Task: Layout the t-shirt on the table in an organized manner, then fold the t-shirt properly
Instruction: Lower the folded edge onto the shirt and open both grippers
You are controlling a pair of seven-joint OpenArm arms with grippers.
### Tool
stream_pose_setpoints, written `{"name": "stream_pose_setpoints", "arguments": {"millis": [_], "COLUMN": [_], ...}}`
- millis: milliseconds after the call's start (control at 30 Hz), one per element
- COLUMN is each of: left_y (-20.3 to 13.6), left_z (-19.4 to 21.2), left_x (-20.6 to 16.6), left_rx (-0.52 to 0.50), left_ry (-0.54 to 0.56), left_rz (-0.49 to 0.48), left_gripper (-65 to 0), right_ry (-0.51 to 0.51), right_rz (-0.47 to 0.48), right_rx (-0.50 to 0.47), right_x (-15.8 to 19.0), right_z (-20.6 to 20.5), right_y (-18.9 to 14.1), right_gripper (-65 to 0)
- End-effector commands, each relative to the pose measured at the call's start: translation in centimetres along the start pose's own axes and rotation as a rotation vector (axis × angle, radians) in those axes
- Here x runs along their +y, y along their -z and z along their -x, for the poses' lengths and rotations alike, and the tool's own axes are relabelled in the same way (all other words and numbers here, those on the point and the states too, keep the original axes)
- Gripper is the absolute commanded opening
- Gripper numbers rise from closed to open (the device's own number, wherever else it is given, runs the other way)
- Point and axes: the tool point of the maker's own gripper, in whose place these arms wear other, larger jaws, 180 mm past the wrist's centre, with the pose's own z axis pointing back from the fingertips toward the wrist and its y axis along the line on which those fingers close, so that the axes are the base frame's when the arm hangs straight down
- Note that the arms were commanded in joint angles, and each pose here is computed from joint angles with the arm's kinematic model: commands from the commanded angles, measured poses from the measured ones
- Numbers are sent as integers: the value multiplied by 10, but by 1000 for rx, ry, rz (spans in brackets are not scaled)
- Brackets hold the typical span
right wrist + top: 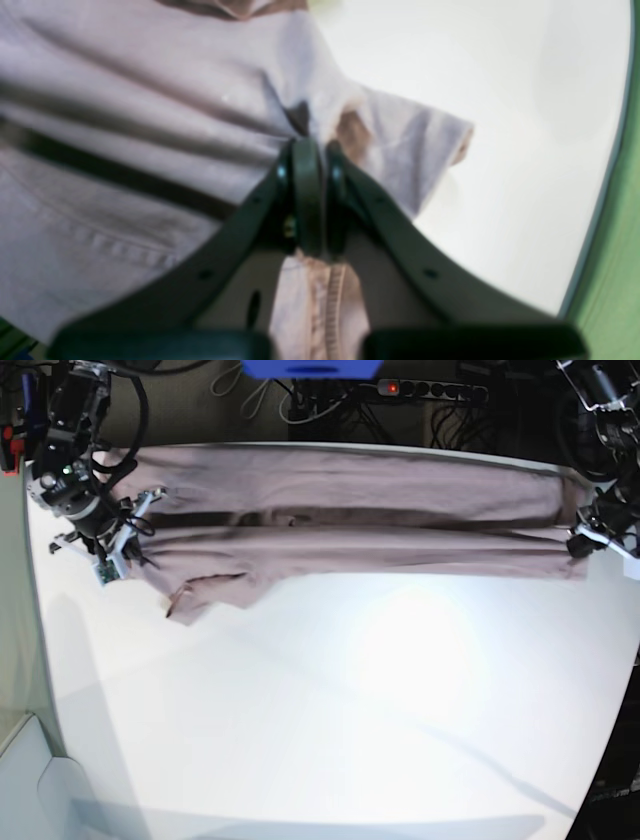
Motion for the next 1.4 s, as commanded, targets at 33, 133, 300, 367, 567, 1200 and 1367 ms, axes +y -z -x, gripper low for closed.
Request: {"name": "stream_pose_setpoints", "arguments": {"millis": [33, 133, 300, 367, 567, 1200, 1367], "left_y": [-4, 0, 4, 6, 14, 18, 19], "left_z": [-17, -5, 8, 6, 17, 26, 30], "left_x": [9, 16, 23, 25, 22, 15, 13], "left_rx": [-43, -14, 21, 30, 73, 84, 87], "left_ry": [-5, -38, -64, -41, -13, -31, -38], "left_rz": [-16, -22, -35, -54, -82, -67, -61], "left_gripper": [-650, -650, -650, -650, -649, -371, -371], "right_ry": [-10, -10, -8, 4, 32, -79, -124], "right_rz": [26, 26, 22, 8, -21, 76, 108], "right_rx": [-27, -27, -15, 9, 70, 34, 28], "right_x": [-9, -9, -8, -5, 1, -32, -47], "right_z": [-9, -9, -6, 3, 27, 10, 3], "right_y": [-3, -3, -2, 2, 10, -21, -28], "right_gripper": [-650, -650, -650, -650, -650, -307, -290]}}
